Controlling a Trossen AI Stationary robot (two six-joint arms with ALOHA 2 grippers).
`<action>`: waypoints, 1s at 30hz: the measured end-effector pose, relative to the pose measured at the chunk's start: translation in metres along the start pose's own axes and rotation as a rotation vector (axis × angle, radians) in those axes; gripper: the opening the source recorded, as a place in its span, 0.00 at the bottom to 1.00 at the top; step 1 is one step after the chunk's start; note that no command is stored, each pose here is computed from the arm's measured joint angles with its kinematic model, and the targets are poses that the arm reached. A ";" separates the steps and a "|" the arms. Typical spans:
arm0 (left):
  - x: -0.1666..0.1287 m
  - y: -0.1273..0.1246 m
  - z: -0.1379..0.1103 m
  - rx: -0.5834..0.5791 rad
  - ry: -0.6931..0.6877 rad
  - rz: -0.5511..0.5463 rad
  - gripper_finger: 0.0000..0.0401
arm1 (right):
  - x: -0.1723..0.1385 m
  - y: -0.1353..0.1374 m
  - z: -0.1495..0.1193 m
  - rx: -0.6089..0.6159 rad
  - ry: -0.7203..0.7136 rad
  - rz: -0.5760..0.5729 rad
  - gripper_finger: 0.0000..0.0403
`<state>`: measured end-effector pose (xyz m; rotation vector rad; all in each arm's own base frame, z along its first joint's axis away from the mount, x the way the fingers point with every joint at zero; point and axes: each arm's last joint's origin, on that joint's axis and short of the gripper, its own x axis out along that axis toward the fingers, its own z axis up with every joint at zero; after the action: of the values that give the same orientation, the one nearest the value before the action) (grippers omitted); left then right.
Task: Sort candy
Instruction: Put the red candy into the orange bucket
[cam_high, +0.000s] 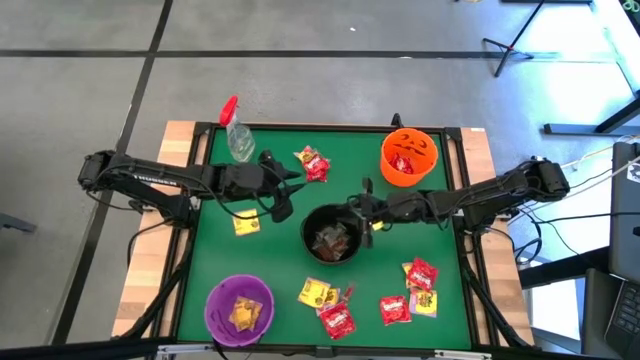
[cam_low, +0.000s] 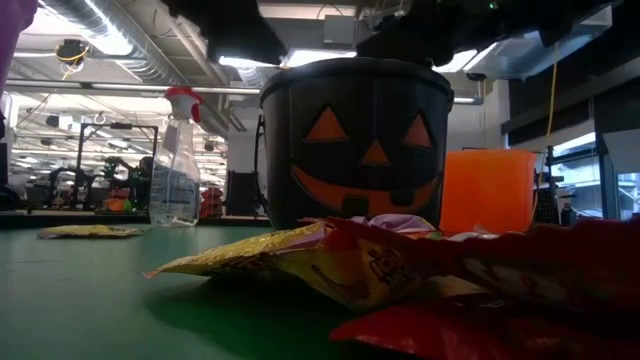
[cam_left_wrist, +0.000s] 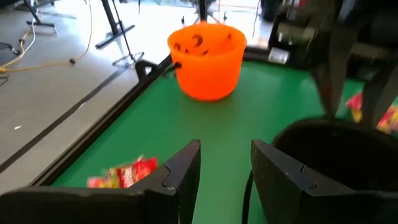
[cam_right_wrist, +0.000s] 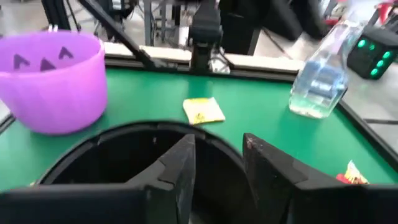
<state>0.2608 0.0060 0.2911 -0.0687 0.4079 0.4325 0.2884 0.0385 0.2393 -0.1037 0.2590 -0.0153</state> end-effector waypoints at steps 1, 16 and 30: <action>0.001 0.002 -0.002 0.008 0.020 0.008 0.33 | 0.000 -0.002 0.001 0.004 -0.011 -0.006 0.33; 0.006 0.039 -0.025 0.190 0.313 0.152 0.33 | 0.013 -0.058 0.039 0.171 0.098 -0.177 0.33; -0.011 0.052 -0.080 0.116 0.287 0.166 0.33 | 0.065 -0.109 0.035 0.203 0.336 -0.201 0.33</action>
<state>0.2000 0.0365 0.2230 0.0163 0.7234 0.5647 0.3604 -0.0680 0.2678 0.0766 0.5798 -0.2595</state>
